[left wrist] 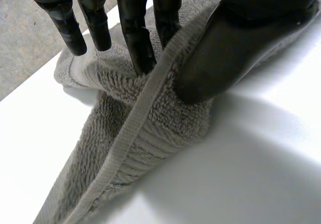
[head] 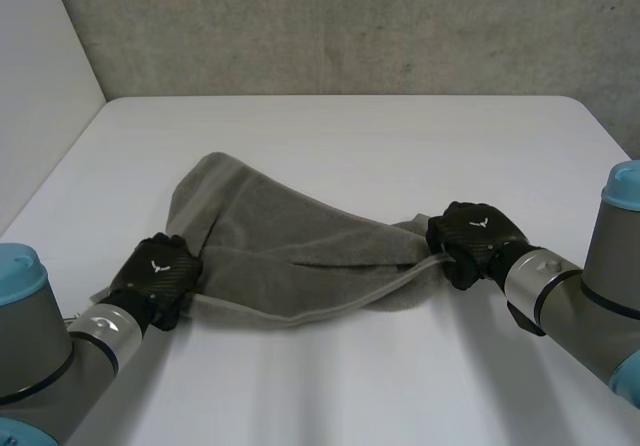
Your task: Fold the towel.
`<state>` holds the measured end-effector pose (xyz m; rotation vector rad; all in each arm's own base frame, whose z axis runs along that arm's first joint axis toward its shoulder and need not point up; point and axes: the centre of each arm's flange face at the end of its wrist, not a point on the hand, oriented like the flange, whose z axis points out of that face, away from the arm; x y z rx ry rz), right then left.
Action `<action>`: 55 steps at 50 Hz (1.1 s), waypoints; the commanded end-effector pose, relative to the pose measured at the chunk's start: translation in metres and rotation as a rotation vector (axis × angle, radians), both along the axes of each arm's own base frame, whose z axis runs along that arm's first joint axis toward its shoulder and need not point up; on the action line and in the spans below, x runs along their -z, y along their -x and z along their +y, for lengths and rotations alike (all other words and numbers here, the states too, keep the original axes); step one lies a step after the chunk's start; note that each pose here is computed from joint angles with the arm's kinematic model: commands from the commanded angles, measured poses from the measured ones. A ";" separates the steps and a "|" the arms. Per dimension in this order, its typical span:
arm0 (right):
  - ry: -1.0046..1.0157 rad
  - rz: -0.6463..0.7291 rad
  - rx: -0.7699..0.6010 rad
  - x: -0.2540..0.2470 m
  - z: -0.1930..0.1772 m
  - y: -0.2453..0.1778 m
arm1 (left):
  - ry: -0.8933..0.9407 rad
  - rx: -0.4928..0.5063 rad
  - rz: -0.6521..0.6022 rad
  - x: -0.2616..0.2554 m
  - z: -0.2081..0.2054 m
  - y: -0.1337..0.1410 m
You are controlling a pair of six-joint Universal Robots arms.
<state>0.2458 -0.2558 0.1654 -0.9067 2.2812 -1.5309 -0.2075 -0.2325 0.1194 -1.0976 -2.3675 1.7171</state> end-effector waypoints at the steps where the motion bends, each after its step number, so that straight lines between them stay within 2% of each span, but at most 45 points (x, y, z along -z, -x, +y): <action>1: 0.002 0.003 0.006 -0.003 0.001 0.001 | 0.012 -0.005 0.009 -0.006 0.000 -0.001; 6: 0.020 -0.005 0.000 -0.028 0.007 0.002 | 0.099 -0.028 0.089 -0.039 -0.002 -0.001; 8: 0.040 -0.018 -0.012 -0.043 0.010 0.002 | 0.153 -0.054 0.178 -0.063 -0.005 -0.002; 10: 0.054 -0.032 -0.035 -0.061 0.014 0.002 | 0.172 -0.068 0.217 -0.072 -0.009 -0.003; 13: 0.035 -0.028 -0.069 -0.062 0.021 0.000 | 0.185 -0.100 0.263 -0.081 -0.018 -0.008; 17: 0.010 0.011 -0.086 -0.051 0.022 0.001 | 0.170 -0.113 0.266 -0.077 -0.024 -0.010; 21: -0.032 0.114 -0.116 -0.020 0.021 0.002 | 0.072 -0.125 0.237 -0.046 -0.032 -0.009; 32: -0.020 0.146 -0.124 0.014 0.006 -0.001 | 0.002 -0.180 0.227 -0.030 -0.046 -0.019; 39: -0.034 0.152 -0.114 0.020 0.007 0.000 | 0.002 -0.186 0.227 -0.030 -0.047 -0.021; 46: -0.027 0.208 -0.017 0.022 -0.004 0.014 | 0.005 -0.206 0.227 -0.030 -0.051 -0.027; 55: 0.069 0.176 0.021 -0.012 -0.010 0.024 | -0.008 -0.214 0.219 -0.026 -0.047 -0.029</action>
